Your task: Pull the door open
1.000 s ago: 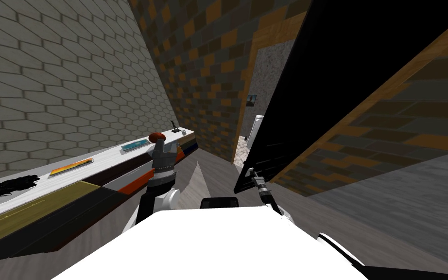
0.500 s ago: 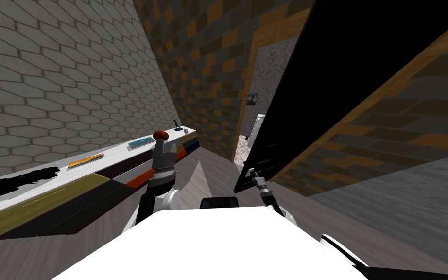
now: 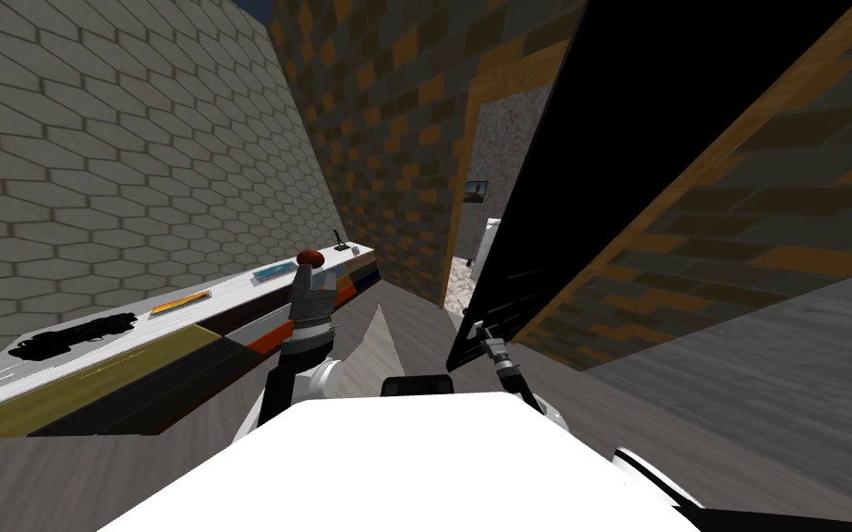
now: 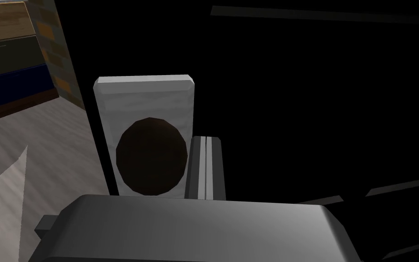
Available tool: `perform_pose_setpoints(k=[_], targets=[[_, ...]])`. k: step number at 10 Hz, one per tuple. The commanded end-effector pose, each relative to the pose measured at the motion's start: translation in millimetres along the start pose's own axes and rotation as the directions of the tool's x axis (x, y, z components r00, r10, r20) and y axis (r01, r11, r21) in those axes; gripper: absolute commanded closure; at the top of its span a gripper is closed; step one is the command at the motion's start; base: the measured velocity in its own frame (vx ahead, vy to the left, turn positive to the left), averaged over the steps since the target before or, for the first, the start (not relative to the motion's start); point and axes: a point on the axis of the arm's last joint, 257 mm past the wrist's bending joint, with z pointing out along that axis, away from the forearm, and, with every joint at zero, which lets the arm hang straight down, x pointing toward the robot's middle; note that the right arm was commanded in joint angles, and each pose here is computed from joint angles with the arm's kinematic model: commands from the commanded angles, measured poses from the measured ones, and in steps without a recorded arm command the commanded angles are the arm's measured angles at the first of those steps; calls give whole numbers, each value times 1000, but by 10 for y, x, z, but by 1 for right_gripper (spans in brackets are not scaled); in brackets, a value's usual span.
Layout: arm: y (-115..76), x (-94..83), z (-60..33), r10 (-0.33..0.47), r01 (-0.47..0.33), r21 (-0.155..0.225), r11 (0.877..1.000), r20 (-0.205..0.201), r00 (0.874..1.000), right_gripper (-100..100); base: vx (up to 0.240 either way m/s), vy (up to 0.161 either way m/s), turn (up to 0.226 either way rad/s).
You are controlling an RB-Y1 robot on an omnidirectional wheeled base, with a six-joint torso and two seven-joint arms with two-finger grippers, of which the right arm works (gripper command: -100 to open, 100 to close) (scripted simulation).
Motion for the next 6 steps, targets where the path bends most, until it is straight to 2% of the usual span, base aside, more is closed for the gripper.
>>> perform_pose_setpoints(k=[1,2,6], targets=[[-207,-39,-50,17,-17,42,999,1,1000,-100,-33,-30,47],[-228,-41,-70,19,-19,52,998,1,1000,-100,-95,-60,103],[-267,-45,-109,23,-23,70,997,1,1000,-100,-70,-48,28]])
